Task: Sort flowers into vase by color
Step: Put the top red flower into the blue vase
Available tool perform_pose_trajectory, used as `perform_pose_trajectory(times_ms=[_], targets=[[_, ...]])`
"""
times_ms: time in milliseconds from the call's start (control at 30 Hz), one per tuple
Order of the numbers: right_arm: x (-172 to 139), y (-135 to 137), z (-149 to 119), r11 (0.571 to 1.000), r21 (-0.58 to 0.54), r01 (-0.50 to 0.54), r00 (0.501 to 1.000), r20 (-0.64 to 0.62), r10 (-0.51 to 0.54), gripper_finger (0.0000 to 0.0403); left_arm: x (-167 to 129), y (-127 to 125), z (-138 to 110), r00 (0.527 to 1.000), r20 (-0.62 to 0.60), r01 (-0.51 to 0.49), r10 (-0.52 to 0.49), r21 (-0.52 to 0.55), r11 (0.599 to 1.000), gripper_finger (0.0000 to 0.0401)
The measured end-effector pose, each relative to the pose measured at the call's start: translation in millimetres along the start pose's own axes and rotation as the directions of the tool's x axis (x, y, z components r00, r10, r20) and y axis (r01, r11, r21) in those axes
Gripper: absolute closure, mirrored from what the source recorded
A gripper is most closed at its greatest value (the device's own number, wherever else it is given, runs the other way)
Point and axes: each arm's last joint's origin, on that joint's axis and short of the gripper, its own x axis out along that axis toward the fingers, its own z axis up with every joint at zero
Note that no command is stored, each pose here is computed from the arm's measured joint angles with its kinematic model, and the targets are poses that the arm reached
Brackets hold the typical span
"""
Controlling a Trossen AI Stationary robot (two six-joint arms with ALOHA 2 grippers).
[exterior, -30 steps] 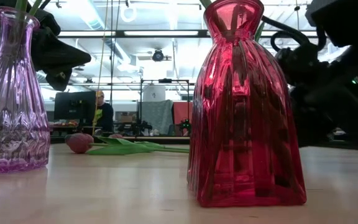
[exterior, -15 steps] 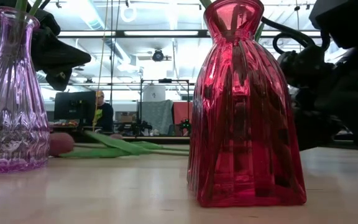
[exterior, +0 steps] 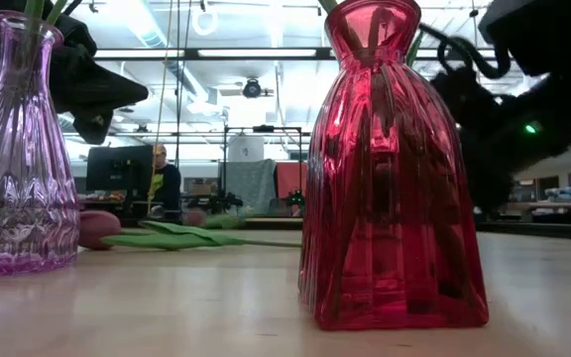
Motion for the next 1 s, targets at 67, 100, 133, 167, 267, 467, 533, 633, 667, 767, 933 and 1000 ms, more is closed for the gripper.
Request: perform_pose_trajectory(times_ms=[67,100,133,167,267,467,533,633,667,767,933,1000], targets=[[-0.2,1.4,5.6,0.999,0.037,0.024,0.998,0.064,-0.026,0.0399,0.1,0.3,1.7,0.999,0.024,-0.023,0.023,-0.007,1.0,0.0382],[-0.4,2.4,8.9,0.998,0.051,0.029,0.995,0.095,-0.033,0.0399,0.0,0.4,2.5,0.999,0.036,-0.034,0.035,-0.01,0.999,0.0382],[-0.7,3.7,12.4,0.997,0.066,0.028,0.991,0.125,-0.036,0.0399,0.2,0.4,3.0,0.998,0.042,-0.039,0.039,-0.013,0.999,0.0382],[-1.2,4.8,15.8,0.996,0.081,0.026,0.987,0.153,-0.039,0.0399,0.4,0.2,3.6,0.998,0.05,-0.04,0.041,-0.016,0.999,0.0382],[-3.3,7.1,25.2,0.992,0.123,0.033,0.971,0.232,-0.061,0.04,1.8,-0.3,4.3,0.997,0.064,-0.049,0.051,-0.029,0.998,0.0382],[-9.0,10.7,44.5,0.994,0.111,0.019,0.931,0.361,-0.058,0.04,8.9,-0.1,2.1,0.989,0.084,-0.115,0.121,-0.076,0.99,0.0346],[-11.1,11.7,49.7,0.995,0.096,-0.002,0.919,0.393,-0.036,0.04,12.1,-0.3,3.0,0.987,0.104,-0.118,0.126,-0.086,0.989,0.0316],[-13.1,13.0,54.2,0.996,0.084,-0.04,0.906,0.423,0.001,0.04,17.0,1.0,3.8,0.982,0.128,-0.13,0.141,-0.09,0.987,0.0265],[-13.4,13.3,54.9,0.996,0.08,-0.05,0.904,0.427,0.011,0.04,18.7,1.8,4.1,0.98,0.137,-0.136,0.148,-0.093,0.986,0.0249],[-14.3,14.2,56.4,0.995,0.063,-0.074,0.898,0.438,0.039,0.04,23.8,4.0,4.9,0.976,0.159,-0.137,0.152,-0.098,0.986,0.0213],[-14.8,15.2,57.6,0.994,0.035,-0.099,0.892,0.446,0.074,0.04,31.4,5.5,7.0,0.971,0.207,-0.108,0.122,-0.077,0.991,0.0191],[-14.8,15.6,57.6,0.994,0.007,-0.105,0.891,0.445,0.091,0.0399,34.2,6.2,6.7,0.968,0.22,-0.108,0.119,-0.06,0.992,0.019]])
